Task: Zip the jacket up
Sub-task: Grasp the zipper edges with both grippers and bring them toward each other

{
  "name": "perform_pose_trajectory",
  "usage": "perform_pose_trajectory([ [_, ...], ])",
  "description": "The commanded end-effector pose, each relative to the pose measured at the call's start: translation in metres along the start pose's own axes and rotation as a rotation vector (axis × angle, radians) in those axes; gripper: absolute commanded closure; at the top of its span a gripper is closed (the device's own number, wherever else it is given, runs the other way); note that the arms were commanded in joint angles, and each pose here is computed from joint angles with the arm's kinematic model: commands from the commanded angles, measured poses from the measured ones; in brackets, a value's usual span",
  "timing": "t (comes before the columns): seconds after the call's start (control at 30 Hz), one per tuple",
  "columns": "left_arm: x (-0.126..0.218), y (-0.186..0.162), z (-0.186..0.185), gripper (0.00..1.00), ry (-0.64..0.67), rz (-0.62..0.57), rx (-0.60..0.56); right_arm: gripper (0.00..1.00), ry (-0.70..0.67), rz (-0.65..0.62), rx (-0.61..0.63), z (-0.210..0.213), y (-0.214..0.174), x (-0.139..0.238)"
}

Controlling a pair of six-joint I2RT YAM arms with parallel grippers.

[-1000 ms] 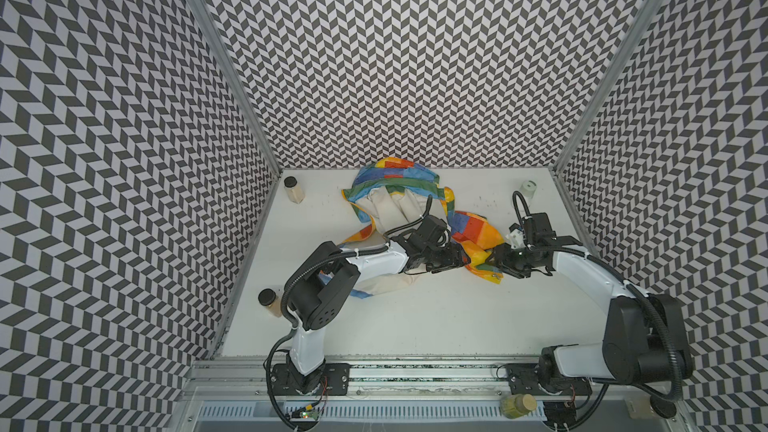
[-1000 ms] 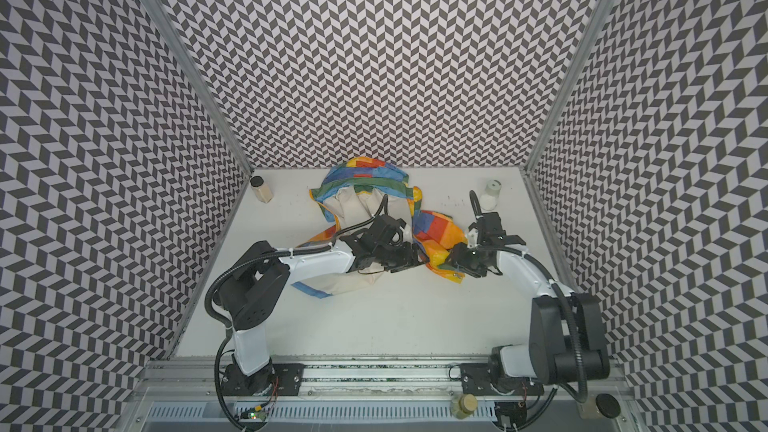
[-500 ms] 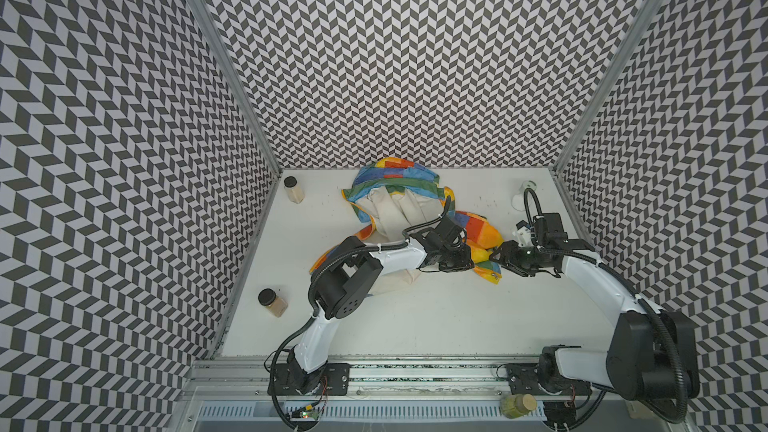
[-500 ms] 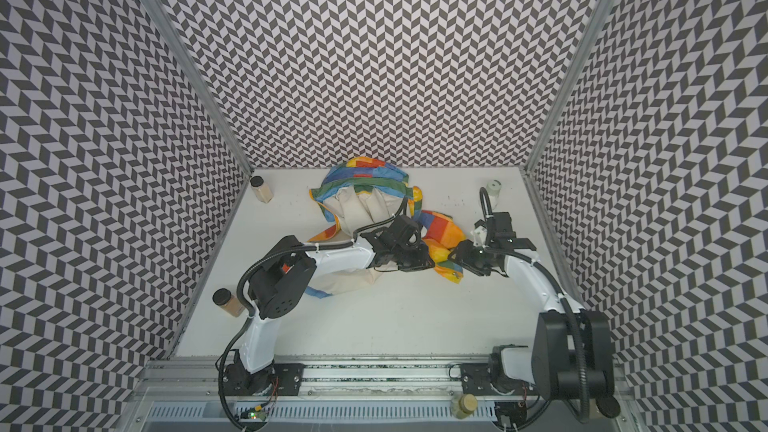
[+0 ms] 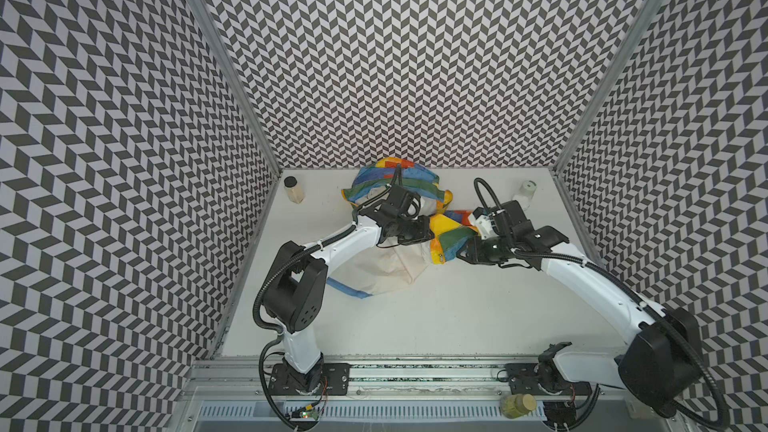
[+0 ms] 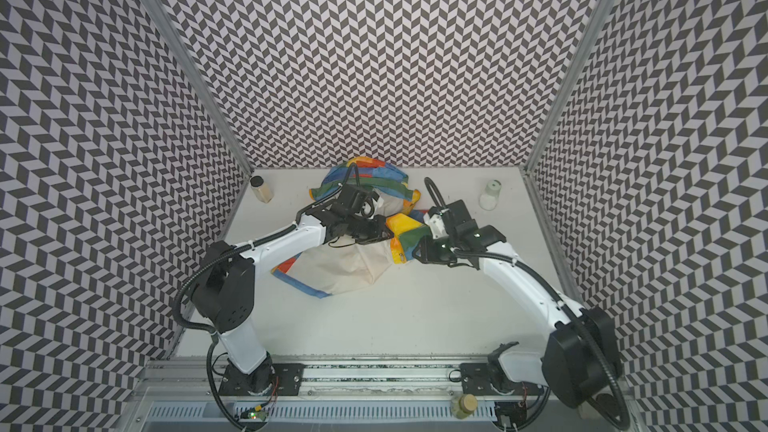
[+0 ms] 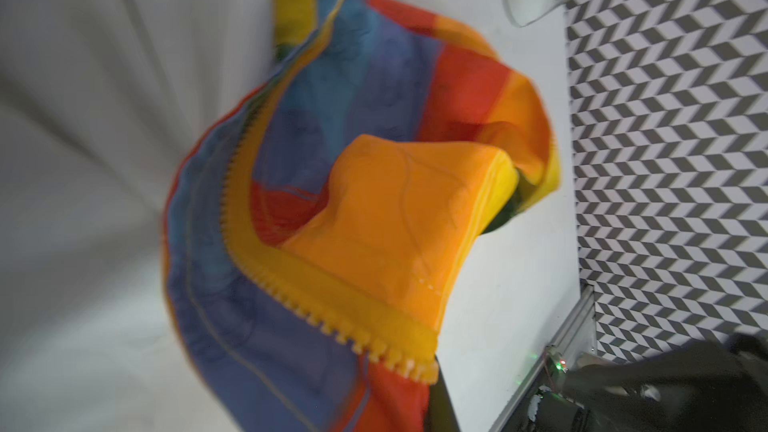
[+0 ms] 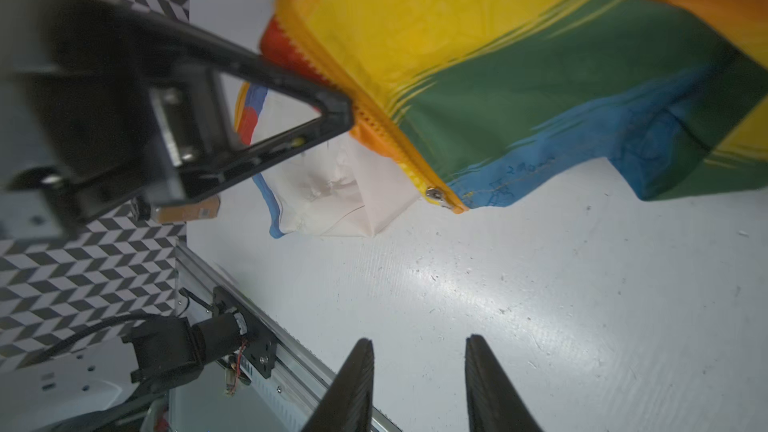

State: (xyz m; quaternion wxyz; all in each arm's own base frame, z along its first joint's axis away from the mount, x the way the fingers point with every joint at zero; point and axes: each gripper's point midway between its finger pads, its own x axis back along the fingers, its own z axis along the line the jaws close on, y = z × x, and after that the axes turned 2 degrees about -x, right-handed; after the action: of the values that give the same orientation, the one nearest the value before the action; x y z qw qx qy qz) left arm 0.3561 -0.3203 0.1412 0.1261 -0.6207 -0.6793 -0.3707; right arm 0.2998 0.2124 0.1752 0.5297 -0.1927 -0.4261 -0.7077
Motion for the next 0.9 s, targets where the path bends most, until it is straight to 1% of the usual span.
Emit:
perform_pose_trajectory([
  [0.0, -0.009, -0.01, 0.049, 0.99, 0.034, 0.05, 0.102, 0.66, -0.071, 0.036, 0.032, 0.004, -0.003, -0.027],
  [0.1, -0.008, 0.008, 0.067, 0.98, 0.014, 0.001, 0.169, 0.66, -0.114, 0.076, 0.062, 0.009, -0.005, -0.054],
  [0.2, -0.009, 0.026, 0.071, 0.96, -0.014, -0.037, 0.191, 0.66, -0.141, 0.123, 0.075, 0.01, -0.003, -0.078],
  [0.37, -0.012, 0.043, 0.071, 0.95, -0.038, -0.05, 0.2, 0.67, -0.201, 0.167, 0.104, 0.004, 0.003, -0.106],
  [0.43, -0.012, 0.047, 0.072, 0.92, -0.045, -0.056, 0.203, 0.68, -0.221, 0.179, 0.119, 0.003, 0.006, -0.113],
  [0.53, -0.011, 0.05, 0.07, 0.91, -0.064, -0.064, 0.201, 0.68, -0.237, 0.177, 0.142, 0.004, 0.012, -0.12],
  [0.77, -0.008, 0.054, 0.068, 0.91, -0.112, -0.076, 0.216, 0.72, -0.297, 0.173, 0.153, -0.006, 0.021, -0.136],
  [0.87, -0.005, 0.057, 0.066, 0.9, -0.135, -0.085, 0.225, 0.72, -0.311, 0.165, 0.145, -0.01, 0.023, -0.142],
])
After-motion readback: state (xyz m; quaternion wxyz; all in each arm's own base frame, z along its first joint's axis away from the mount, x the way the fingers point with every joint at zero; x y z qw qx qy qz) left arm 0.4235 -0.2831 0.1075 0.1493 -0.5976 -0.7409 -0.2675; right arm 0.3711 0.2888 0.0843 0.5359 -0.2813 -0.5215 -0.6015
